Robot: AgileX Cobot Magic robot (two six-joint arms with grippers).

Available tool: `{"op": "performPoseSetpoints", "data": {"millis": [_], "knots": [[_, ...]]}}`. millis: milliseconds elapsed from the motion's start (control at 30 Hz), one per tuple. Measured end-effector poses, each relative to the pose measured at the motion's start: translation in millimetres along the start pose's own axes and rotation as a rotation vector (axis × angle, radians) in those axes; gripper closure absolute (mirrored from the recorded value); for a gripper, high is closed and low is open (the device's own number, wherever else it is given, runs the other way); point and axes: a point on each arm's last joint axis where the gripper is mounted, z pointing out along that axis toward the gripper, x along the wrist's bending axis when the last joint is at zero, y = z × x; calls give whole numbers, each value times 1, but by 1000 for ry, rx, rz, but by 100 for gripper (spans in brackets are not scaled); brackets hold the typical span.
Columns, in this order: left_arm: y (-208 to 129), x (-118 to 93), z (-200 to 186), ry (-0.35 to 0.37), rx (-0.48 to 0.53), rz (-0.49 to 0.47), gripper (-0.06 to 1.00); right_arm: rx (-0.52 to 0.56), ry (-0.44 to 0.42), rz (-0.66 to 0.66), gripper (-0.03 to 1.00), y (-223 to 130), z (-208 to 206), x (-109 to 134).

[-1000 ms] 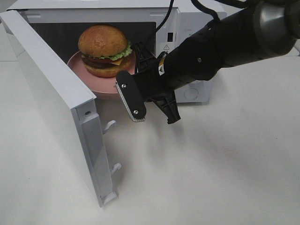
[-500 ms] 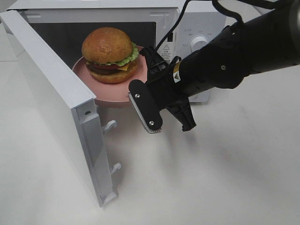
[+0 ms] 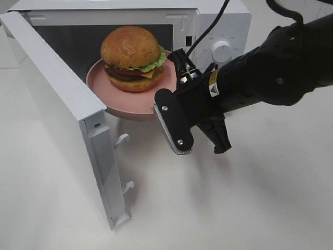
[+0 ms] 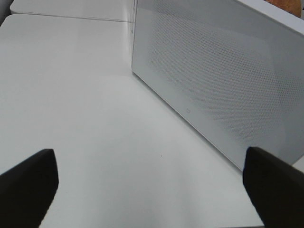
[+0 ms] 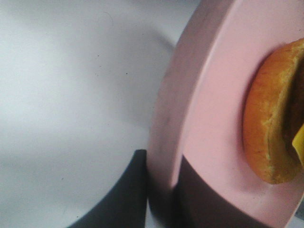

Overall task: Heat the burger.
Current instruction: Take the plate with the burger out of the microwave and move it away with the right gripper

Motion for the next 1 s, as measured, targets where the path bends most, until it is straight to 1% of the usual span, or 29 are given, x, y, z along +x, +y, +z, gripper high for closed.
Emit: {"op": "performPoseSetpoints", "data": {"millis": [67,133,300,400,467,600,633,767,800,1000], "knots": [[0,0,0,0,0,0,-3,0,1,7,86,0,-2,1],[0,0,0,0,0,0,-3,7,13,21,86,-1,-16,8],[0,0,0,0,0,0,-3,18,27,32,86,-2,-31,15],[0,0,0,0,0,0,-3,20,25,33,86,-3,-35,15],[0,0,0,0,0,0,-3,35,47,36,86,-4,-51,21],[0,0,0,0,0,0,-3,49,64,45,86,-6,-64,27],[0,0,0,0,0,0,-3,62,78,57,86,-8,-72,31],[0,0,0,0,0,0,-3,77,92,78,86,-10,-85,39],[0,0,0,0,0,0,-3,85,97,87,86,-11,-93,45],[0,0,0,0,0,0,-3,98,87,124,86,-12,-114,56]]}}
